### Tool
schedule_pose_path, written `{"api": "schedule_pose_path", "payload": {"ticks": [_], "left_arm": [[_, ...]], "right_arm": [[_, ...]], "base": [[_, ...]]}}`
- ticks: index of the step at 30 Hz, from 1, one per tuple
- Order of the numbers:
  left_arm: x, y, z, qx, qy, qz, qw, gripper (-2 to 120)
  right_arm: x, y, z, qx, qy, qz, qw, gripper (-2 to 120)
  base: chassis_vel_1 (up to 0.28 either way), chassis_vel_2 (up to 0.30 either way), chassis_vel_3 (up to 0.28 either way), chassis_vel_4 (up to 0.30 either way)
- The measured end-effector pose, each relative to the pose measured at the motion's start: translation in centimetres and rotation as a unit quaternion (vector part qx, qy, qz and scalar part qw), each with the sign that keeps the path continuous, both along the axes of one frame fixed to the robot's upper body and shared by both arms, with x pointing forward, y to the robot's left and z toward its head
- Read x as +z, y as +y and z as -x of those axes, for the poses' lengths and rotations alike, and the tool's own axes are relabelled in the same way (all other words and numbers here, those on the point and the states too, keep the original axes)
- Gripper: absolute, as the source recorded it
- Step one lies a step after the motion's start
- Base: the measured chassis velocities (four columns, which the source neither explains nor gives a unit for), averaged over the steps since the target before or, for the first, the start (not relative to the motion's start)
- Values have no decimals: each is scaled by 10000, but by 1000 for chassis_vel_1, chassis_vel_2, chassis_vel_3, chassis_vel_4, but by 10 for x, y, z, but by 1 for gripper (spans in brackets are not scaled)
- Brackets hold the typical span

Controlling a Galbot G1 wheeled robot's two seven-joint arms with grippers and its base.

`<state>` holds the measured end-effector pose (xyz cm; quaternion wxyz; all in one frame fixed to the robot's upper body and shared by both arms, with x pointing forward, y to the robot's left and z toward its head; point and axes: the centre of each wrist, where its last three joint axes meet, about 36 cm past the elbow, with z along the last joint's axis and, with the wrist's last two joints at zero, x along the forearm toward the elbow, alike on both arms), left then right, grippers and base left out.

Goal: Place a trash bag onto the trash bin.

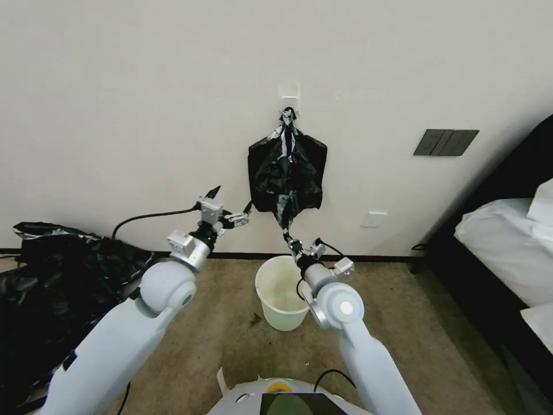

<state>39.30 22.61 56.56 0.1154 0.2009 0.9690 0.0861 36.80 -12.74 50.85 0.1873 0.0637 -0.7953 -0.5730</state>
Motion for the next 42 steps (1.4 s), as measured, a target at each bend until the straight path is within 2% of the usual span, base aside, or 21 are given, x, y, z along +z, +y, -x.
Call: {"api": "schedule_pose_path", "payload": {"ticks": [8, 19, 30, 33, 38, 42], "left_arm": [[-1, -5, 4, -103, 28, -35, 9999, 100], [-2, -3, 19, -101, 68, -31, 9999, 100], [-9, -2, 26, -63, 152, -105, 9998, 100], [-4, -1, 21, -89, 56, -222, 9997, 100], [14, -5, 0, -148, -76, -499, 9986, 100], [18, -8, -7, -192, -81, -646, 9977, 100]], "right_arm": [[-6, -5, 17, -56, 158, 10, 9999, 0], [-9, 3, 36, 20, 203, 99, 9997, 0], [22, 9, 6, 83, -640, 198, 9977, 0], [31, 16, 2, 205, -812, 217, 9962, 0], [27, 21, 5, 272, -772, 263, 9963, 0], [26, 22, 6, 289, -760, 269, 9963, 0]], "base": [[0, 0, 0, 0], [0, 0, 0, 0], [0, 0, 0, 0], [0, 0, 0, 0], [0, 0, 0, 0], [0, 0, 0, 0]]}}
